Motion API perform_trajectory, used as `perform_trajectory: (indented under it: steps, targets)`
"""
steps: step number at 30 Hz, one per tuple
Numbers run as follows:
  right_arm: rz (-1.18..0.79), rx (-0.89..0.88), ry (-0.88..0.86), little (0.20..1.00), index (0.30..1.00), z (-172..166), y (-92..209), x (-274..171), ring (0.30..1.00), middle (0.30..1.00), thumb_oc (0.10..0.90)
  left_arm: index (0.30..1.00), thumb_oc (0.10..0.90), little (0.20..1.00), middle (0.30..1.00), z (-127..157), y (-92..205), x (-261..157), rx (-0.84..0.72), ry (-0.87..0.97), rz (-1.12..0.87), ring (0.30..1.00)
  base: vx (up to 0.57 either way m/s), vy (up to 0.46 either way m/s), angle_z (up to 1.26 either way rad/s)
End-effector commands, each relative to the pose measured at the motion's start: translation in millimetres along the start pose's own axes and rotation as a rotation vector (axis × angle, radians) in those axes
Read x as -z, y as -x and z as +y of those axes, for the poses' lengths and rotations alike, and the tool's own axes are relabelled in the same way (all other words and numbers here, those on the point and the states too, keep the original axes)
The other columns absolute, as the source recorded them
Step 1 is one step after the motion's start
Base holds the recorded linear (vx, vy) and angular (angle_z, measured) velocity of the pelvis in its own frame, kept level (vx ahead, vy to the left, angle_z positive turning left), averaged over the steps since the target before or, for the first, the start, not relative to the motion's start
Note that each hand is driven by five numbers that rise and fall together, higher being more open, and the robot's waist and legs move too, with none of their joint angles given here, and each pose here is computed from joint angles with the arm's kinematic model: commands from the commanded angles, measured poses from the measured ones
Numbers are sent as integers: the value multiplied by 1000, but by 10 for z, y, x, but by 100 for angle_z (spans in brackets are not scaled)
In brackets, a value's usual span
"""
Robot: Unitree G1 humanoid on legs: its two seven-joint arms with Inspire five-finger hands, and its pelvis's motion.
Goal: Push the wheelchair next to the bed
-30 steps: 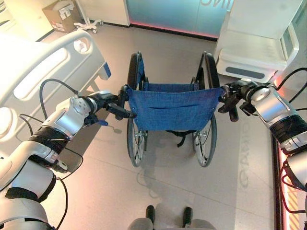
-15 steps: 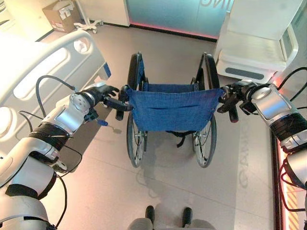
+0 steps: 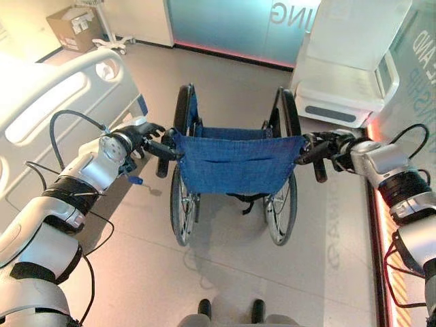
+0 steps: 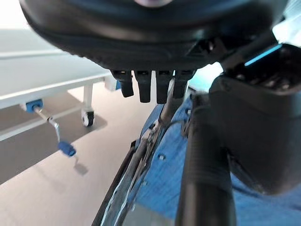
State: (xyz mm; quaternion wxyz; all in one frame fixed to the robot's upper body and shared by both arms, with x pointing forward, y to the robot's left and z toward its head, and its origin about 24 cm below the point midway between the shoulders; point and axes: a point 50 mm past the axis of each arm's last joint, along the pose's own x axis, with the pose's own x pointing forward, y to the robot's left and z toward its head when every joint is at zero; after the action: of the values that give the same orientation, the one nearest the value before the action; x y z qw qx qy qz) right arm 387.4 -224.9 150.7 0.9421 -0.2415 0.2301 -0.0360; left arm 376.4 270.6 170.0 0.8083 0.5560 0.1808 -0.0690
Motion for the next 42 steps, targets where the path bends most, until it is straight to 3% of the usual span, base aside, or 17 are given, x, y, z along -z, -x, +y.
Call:
perform_trajectory:
  steps: [1,5,15,26,34,36,37,38,39,40,41,42]
  targets:
    - [169,302,218,900,900,-349,7,313,900,900,800,900,800,900,900,173,7,141,-44,0,103,900,0,0,0]
    - [187,329,306,900,900,-333,50,214,900,900,800,900,800,900,900,109,-11,223,19,-17,192,900,-5,5,-1]
    - [325,153,406,900,900,-224,48,206,900,900,800,900,800,900,900,73,-34,233,122,-37,282,900,-8,2,-1]
    - [541,-118,411,900,900,-124,3,576,900,900,800,900,800,900,900,-6,-62,150,180,-63,252,900,0,0,0]
    - [617,-246,314,900,900,-43,-26,840,900,900,800,900,800,900,900,-69,-79,124,214,-56,235,900,0,0,0]
    - [634,-268,304,900,900,-29,-36,926,900,900,800,869,780,869,869,-130,-90,120,238,-54,231,869,0,0,0]
    - [637,-273,304,900,900,-32,-38,942,900,900,800,820,747,820,820,-150,-94,117,246,-54,228,820,0,0,0]
    - [642,-282,300,900,900,-28,-40,963,900,900,800,759,706,759,759,-174,-101,111,253,-52,223,759,0,0,0]
    - [644,-288,300,900,900,-25,-42,979,900,900,800,639,626,639,639,-195,-107,109,259,-50,219,639,0,0,0]
    - [646,-288,303,900,900,-12,-45,989,900,900,800,594,596,594,594,-219,-113,103,264,-45,215,594,0,0,0]
    - [647,-286,304,634,634,-5,-47,1000,634,634,623,535,557,535,535,-241,-119,100,267,-41,211,535,0,0,0]
    - [646,-284,311,498,498,1,-51,1009,498,498,532,486,524,486,486,-267,-126,95,268,-36,203,486,0,0,0]
